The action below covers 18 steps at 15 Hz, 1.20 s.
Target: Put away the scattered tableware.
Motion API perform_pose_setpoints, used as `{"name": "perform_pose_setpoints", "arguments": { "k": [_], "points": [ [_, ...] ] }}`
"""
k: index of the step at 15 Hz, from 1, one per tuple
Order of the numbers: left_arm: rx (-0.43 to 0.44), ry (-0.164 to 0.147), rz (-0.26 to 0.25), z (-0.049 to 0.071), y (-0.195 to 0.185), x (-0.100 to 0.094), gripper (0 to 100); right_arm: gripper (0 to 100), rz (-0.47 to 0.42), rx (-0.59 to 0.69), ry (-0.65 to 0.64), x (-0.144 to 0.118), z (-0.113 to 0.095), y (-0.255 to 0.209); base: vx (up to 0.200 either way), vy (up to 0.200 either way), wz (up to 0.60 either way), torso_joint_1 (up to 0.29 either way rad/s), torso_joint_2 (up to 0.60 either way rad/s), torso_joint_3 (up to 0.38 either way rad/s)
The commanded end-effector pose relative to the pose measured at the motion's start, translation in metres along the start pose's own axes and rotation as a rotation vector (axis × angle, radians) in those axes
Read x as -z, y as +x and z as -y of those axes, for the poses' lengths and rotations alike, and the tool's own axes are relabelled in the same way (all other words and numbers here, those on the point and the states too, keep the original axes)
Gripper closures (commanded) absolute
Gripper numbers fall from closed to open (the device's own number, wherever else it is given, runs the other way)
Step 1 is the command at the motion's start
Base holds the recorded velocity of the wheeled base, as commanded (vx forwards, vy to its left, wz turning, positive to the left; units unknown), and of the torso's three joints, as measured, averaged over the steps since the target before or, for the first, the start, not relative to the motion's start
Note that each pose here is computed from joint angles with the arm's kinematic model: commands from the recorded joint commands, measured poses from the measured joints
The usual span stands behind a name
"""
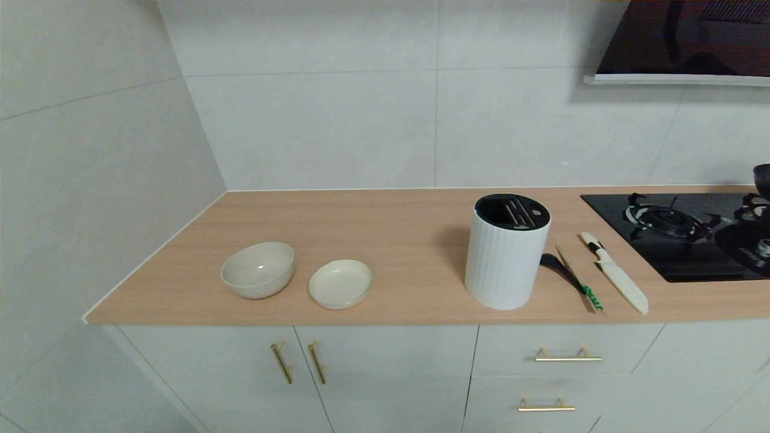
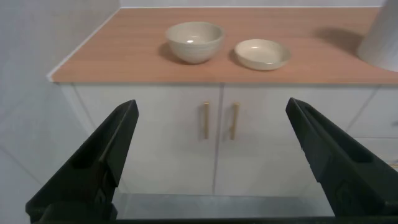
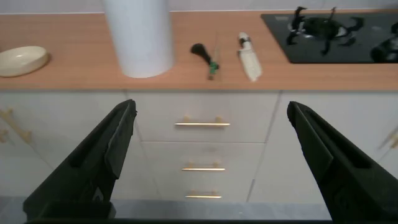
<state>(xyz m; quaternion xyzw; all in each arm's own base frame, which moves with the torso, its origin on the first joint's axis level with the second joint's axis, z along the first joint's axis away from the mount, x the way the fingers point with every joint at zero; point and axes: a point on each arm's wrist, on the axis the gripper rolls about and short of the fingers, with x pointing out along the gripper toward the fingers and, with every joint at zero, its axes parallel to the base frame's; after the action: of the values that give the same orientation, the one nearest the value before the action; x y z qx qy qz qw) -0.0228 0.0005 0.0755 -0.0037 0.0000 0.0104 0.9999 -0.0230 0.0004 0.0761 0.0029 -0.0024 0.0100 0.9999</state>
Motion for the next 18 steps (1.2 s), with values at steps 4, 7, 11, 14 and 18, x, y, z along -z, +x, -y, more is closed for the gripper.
{"name": "perform_pose_setpoints", "arguments": {
  "k": [4,7,11,14,18],
  "points": [
    [-0.001,0.000,0.000,0.0000,0.0000,0.0000,0,0,-0.002,-0.001,0.000,0.0003,0.0000,0.0002,0.000,0.200,0.00,0.000,0.00,0.000],
    [-0.001,0.000,0.000,0.0000,0.0000,0.0000,0,0,0.000,-0.001,0.000,-0.0001,0.0000,0.0000,0.000,0.200,0.00,-0.002,0.00,0.001],
    [-0.001,0.001,0.000,0.0000,0.0000,0.0000,0,0,0.000,-0.001,0.000,-0.0001,0.0000,0.0000,0.000,0.200,0.00,0.004,0.00,0.001],
    [-0.001,0.001,0.000,0.0000,0.0000,0.0000,0,0,0.000,-0.001,0.000,-0.0001,0.0000,0.0000,0.000,0.200,0.00,0.004,0.00,-0.007],
    [-0.001,0.001,0.000,0.0000,0.0000,0.0000,0,0,-0.002,-0.001,-0.001,0.0003,0.0000,0.0002,0.000,0.150,0.00,-0.001,0.00,0.001]
  ]
}}
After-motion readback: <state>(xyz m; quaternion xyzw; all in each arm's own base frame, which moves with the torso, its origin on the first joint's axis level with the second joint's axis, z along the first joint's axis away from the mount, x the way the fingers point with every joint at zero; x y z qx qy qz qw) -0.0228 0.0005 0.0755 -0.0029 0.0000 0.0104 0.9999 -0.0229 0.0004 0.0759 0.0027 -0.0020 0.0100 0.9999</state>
